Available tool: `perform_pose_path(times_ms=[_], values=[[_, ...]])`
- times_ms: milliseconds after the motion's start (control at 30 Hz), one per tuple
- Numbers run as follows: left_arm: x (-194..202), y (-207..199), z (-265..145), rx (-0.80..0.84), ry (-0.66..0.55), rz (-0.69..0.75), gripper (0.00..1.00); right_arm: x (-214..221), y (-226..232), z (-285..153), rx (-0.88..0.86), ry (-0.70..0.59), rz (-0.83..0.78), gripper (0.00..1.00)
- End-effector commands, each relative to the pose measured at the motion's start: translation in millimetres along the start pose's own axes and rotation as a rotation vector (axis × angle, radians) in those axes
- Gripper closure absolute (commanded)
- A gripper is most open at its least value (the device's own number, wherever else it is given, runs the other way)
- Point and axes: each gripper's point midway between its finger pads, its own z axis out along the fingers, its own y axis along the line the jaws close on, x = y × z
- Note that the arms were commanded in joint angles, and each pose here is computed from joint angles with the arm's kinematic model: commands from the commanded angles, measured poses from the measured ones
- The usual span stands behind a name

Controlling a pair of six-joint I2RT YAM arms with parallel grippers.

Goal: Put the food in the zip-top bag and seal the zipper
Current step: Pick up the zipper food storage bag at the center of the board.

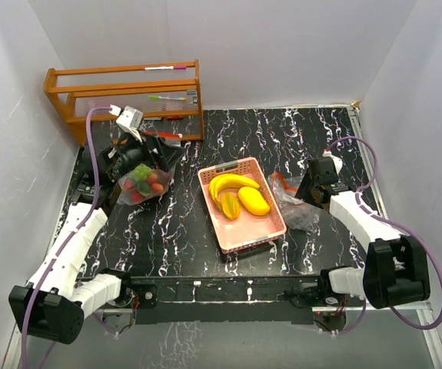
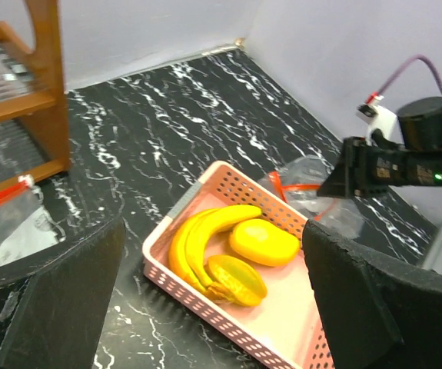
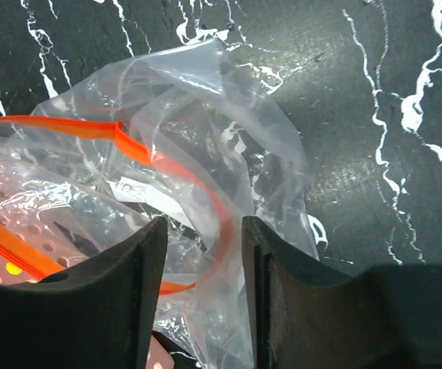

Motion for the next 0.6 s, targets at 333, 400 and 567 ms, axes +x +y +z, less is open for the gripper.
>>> perform_pose_path(times_ms=[333,400,567], values=[[10,-24,10,0.165,0.081,-0.069,0.03,-32,1,-32,-0.070,-0.194,0.027,0.92],[12,-27,14,0.193,0.091,-0.096,0.03,-59,3,-57,-0.091,-0.302,0.034,0.92],[23,-36,31,0.273,0.136,-0.228,0.08,-109,16,-122,-0.179,-0.475,0.018,0.92]])
